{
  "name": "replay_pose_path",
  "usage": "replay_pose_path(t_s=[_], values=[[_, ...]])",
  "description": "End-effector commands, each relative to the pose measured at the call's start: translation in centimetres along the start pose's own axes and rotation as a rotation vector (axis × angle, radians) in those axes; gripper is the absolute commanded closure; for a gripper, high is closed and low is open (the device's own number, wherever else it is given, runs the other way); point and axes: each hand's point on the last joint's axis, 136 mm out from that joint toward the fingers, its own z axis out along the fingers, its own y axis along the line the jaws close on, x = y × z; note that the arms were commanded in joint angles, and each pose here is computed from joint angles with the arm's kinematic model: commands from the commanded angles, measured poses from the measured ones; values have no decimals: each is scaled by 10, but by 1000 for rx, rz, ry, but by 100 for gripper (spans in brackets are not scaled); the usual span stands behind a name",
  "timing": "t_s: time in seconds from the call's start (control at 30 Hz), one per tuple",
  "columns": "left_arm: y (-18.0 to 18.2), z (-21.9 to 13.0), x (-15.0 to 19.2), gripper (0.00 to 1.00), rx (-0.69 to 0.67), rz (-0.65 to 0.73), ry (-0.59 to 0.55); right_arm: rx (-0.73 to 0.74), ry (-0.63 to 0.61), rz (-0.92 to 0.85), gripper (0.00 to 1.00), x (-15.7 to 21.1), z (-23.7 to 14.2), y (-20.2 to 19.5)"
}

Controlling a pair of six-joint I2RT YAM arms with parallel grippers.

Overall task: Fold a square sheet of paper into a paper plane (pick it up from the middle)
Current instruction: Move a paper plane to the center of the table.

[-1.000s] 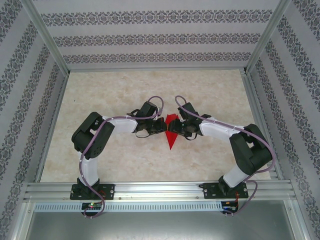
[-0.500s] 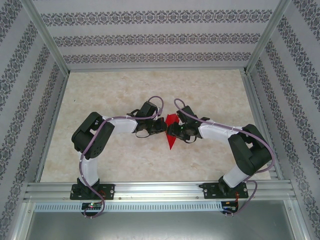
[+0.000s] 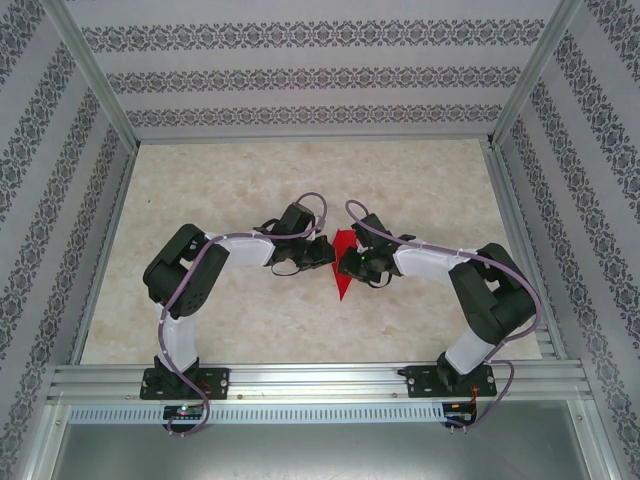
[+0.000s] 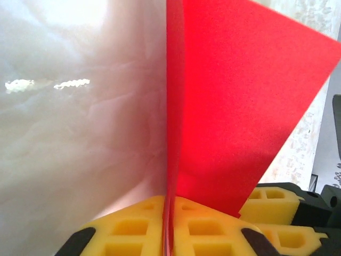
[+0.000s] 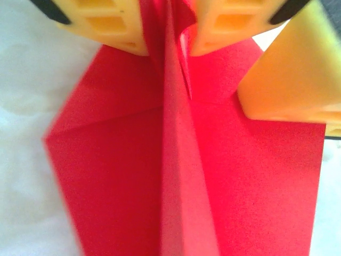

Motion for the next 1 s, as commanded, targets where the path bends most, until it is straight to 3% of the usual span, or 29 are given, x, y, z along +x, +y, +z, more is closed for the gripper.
replay_pose_path(t_s=[0.0,0.1,0.23,0.5,0.73,0.97], values=[[-9,-15,-16,74,18,8,-35,36,-21,-61,84,-7,-5,4],[-13,-32,-28,59,-41,36,-70,88,-13,-98,89,-8,-12,-3],[-4,-60,-44,47,-157,44,-141,168,-13,-164,90,-9,-27,-13],[44,-129,-67,16,-497,29,-338,313,4,-268,91,-19,-26,-33],[61,-145,-71,9,-530,-14,-362,307,1,-240,79,-24,-14,-27],[66,-144,-71,0,-509,-36,-366,294,0,-197,78,-22,-2,-24]])
